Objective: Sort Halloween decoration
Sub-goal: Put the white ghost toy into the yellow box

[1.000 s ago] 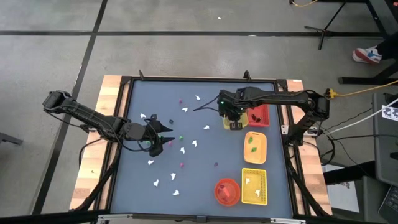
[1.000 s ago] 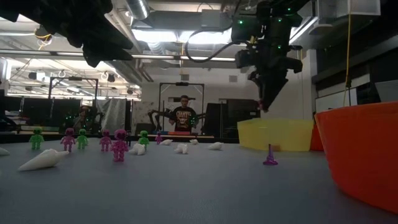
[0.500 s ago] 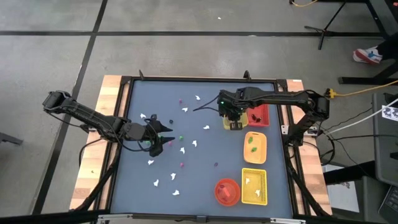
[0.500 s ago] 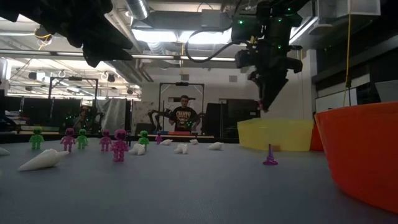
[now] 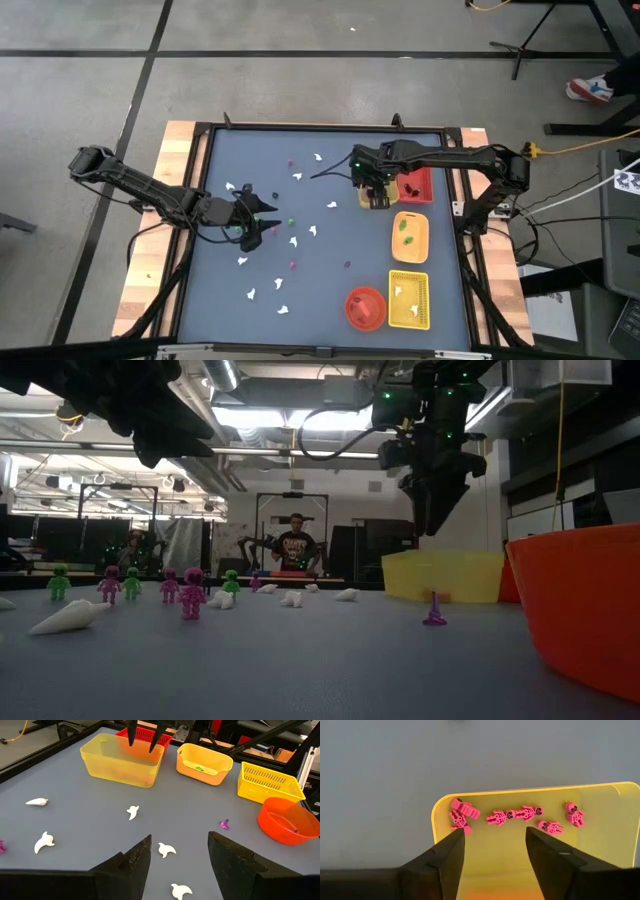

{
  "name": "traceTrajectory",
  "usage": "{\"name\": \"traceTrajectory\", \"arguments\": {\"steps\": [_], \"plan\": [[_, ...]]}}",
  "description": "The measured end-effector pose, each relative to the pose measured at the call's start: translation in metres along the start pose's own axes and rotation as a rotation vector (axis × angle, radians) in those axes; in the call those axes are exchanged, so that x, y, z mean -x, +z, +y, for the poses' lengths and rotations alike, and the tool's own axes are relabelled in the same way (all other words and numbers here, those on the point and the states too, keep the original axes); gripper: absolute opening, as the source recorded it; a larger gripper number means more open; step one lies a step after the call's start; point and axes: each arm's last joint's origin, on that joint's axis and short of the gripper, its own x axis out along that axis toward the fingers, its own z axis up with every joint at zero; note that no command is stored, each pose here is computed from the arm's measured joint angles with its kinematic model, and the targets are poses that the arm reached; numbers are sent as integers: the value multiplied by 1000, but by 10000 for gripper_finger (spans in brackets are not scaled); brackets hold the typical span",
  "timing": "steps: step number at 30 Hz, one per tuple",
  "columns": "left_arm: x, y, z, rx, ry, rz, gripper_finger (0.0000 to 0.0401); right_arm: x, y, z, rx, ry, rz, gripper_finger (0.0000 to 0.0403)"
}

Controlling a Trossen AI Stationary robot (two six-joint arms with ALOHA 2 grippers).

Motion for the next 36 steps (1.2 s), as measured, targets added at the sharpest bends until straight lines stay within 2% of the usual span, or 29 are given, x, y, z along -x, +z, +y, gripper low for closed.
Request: {"name": "traceTrajectory", "arguments": {"steps": [17,27,33,36], "plan": [[0,0,0,0,0,0,179,2,5,-2,0,-14,-42,225],[0,0,0,0,0,0,179,36,32,-10,4,-21,-236,225],[0,0,0,0,0,0,179,41,42,-9,30,49,-365,225],[0,0,0,0,0,0,179,40,48,-3,52,46,-396,225]]}}
